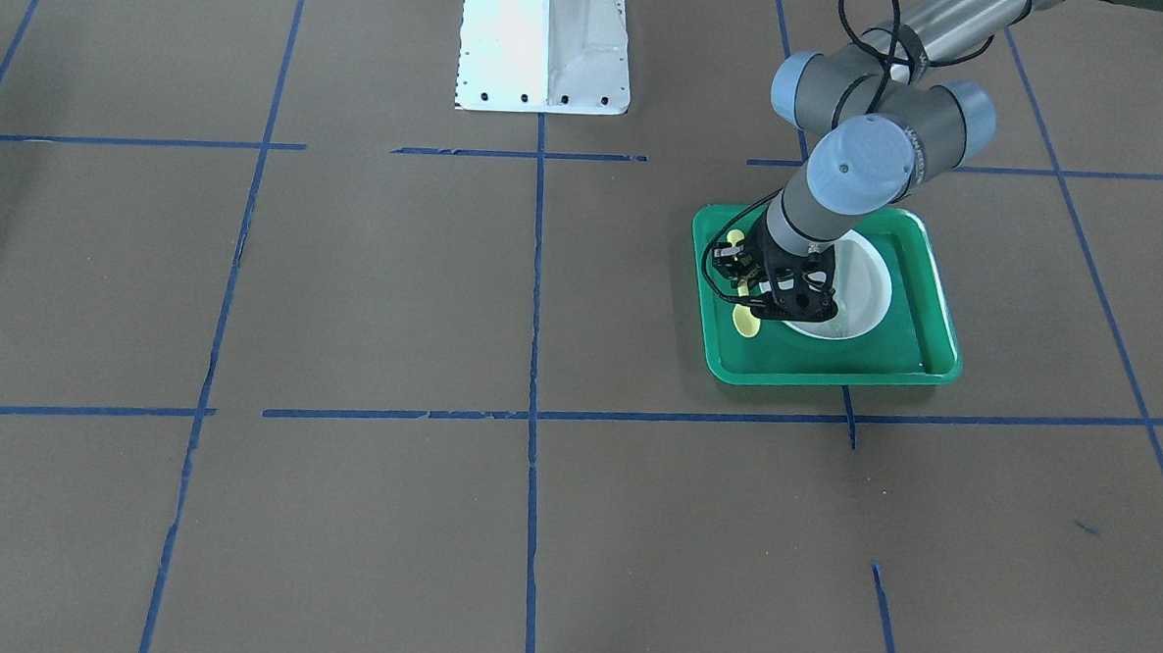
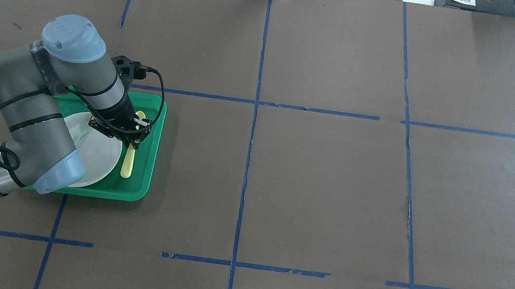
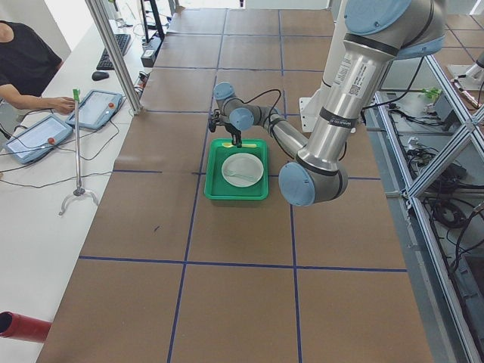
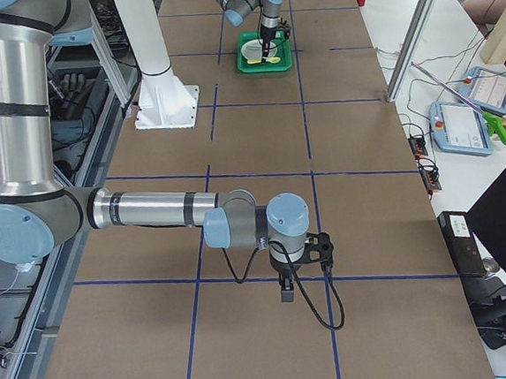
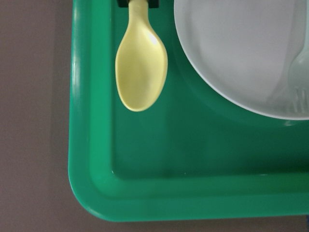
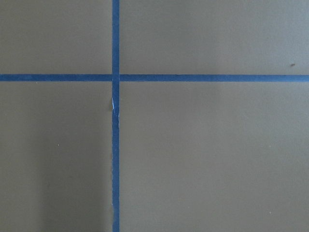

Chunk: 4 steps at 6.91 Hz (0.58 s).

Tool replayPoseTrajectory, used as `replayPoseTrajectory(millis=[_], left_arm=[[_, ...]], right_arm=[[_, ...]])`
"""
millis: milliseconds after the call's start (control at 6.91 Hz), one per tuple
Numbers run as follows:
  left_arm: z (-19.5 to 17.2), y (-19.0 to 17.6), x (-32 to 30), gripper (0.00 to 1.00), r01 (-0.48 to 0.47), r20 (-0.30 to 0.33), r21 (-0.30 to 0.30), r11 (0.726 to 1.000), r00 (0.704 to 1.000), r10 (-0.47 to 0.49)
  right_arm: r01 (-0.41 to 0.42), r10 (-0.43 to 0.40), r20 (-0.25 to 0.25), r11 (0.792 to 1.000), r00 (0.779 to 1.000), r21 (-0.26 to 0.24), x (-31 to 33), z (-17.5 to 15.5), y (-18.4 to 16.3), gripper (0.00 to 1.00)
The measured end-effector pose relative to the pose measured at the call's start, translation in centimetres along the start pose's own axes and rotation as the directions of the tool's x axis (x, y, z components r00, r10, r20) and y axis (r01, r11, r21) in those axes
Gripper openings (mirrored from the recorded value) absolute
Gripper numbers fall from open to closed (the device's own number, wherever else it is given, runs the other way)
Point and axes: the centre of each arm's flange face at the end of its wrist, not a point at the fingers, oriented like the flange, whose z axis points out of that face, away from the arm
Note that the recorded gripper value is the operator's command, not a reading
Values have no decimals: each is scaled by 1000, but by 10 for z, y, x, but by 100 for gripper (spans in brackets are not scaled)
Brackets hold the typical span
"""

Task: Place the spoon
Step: 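Carry the spoon off the plate and set it on the tray beside it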

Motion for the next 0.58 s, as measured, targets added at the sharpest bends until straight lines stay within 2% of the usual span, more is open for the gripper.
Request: replayPoseTrajectory(millis=[145, 289, 434, 579], left_arm=[[7, -3, -1, 9, 15, 3, -3, 1000, 1000, -15], [12, -4, -2, 41, 29, 6, -7, 1000, 1000, -29], [14, -4, -2, 57, 36, 8, -10, 999, 999, -35], [15, -4, -2, 62, 38, 9, -11, 999, 999, -38]], right_arm=[[0, 0, 0, 1000, 1000, 0, 0, 0, 0, 100], [0, 0, 0, 1000, 1000, 0, 0, 0, 0, 100], [0, 0, 0, 1000, 1000, 0, 0, 0, 0, 100], [0, 0, 0, 1000, 1000, 0, 0, 0, 0, 100]])
